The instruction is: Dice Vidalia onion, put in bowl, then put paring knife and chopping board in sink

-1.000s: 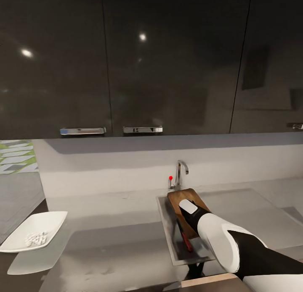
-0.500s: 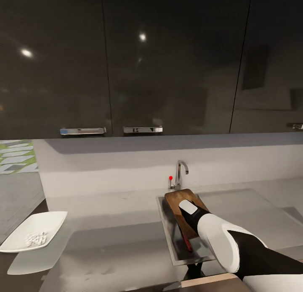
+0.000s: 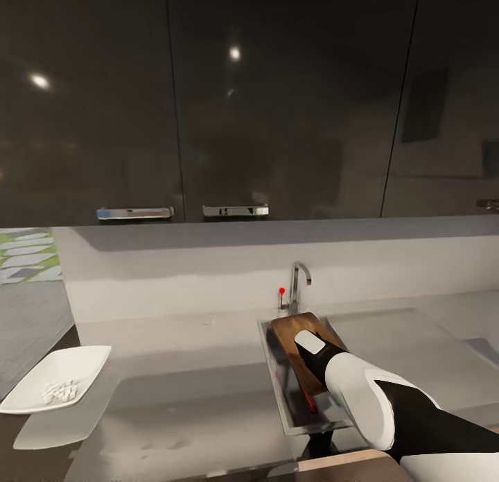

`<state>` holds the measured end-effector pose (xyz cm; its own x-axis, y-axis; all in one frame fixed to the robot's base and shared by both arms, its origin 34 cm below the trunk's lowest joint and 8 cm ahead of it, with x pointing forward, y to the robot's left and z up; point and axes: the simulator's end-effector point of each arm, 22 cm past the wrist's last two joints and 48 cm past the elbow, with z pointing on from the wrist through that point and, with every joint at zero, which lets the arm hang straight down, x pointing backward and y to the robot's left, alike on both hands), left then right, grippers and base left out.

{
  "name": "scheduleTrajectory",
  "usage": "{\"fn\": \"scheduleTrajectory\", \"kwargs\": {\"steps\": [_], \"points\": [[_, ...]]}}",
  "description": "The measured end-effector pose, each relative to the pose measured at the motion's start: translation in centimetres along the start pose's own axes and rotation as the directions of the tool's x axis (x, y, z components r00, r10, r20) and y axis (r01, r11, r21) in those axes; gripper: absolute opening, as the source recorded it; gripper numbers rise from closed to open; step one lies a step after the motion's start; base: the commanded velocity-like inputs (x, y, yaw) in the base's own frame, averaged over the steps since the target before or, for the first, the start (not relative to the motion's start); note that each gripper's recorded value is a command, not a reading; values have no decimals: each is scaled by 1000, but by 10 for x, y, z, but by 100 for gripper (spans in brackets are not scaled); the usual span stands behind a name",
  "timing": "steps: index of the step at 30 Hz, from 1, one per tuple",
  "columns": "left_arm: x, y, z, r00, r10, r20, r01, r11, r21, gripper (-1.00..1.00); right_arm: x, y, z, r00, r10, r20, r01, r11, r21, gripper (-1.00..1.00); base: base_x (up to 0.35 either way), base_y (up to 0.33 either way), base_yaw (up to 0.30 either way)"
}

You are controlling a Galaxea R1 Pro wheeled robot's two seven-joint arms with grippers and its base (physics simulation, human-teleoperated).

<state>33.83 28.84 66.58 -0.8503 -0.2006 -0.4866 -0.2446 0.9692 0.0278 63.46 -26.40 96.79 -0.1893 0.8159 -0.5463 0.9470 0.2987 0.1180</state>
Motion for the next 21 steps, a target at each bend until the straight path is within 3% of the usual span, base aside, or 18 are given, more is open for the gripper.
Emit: {"fn": "scheduleTrajectory", "kwargs": {"steps": [21], "points": [[13, 3, 1, 999, 5, -33, -5, 1000, -8, 100, 13, -7, 16, 1000, -17, -16, 18, 999, 35, -100, 58, -47, 0]]}}
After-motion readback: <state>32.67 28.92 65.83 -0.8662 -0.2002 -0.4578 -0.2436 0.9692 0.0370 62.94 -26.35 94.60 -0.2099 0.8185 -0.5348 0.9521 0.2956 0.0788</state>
